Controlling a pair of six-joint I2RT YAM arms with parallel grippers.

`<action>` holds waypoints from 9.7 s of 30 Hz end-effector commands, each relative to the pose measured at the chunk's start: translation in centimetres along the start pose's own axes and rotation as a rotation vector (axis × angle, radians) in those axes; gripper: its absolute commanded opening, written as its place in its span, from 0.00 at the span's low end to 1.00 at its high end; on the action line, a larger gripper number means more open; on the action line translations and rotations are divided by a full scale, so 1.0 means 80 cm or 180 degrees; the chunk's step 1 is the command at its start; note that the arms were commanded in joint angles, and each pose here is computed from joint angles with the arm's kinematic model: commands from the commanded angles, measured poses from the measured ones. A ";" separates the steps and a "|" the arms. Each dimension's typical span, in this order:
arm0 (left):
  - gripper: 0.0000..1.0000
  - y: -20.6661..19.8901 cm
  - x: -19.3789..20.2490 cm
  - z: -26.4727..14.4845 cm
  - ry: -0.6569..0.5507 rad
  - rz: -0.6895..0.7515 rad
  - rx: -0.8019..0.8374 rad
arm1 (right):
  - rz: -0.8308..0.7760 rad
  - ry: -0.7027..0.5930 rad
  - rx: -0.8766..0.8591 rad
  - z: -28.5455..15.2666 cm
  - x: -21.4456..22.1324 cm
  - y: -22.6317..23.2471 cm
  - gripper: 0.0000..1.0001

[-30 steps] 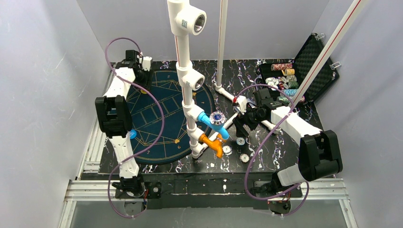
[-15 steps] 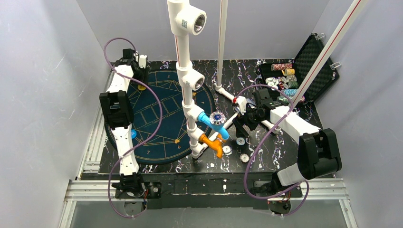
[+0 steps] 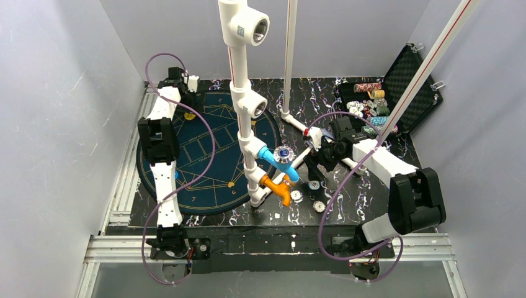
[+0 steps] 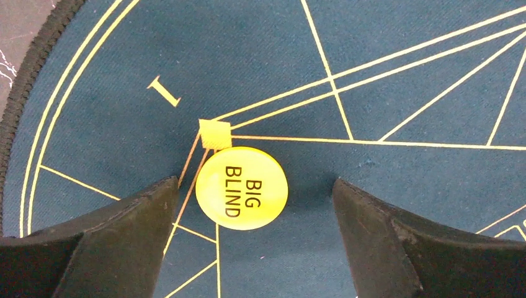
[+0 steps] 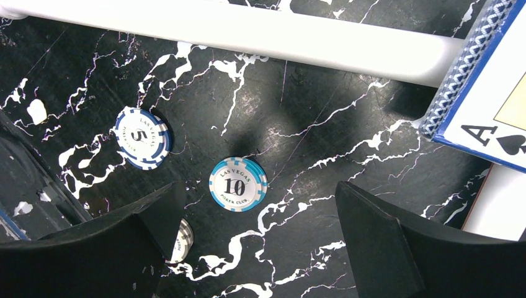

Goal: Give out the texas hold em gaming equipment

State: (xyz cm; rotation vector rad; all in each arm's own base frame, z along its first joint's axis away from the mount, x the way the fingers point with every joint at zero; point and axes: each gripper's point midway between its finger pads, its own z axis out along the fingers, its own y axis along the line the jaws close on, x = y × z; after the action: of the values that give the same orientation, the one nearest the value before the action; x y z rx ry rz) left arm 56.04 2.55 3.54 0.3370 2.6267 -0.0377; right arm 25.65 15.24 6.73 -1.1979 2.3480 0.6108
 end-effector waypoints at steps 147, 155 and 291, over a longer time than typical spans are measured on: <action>0.98 -0.086 0.090 -0.252 -0.0659 -0.1407 0.0729 | -0.1483 -0.1105 -0.0323 0.280 -0.377 0.115 0.91; 0.98 -0.087 0.092 -0.253 -0.0653 -0.1400 0.0738 | -0.1418 -0.1410 -0.0257 0.197 -0.422 0.122 0.98; 0.98 -0.092 0.101 -0.237 -0.0577 -0.1456 0.0804 | -0.0701 0.0224 0.0287 0.026 -0.120 0.023 0.35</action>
State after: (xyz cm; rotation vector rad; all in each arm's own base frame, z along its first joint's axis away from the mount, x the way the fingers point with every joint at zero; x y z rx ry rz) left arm 38.80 -0.72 15.68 -0.1903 2.4689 -0.4921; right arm 28.23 20.94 9.11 -1.4522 2.2769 0.2811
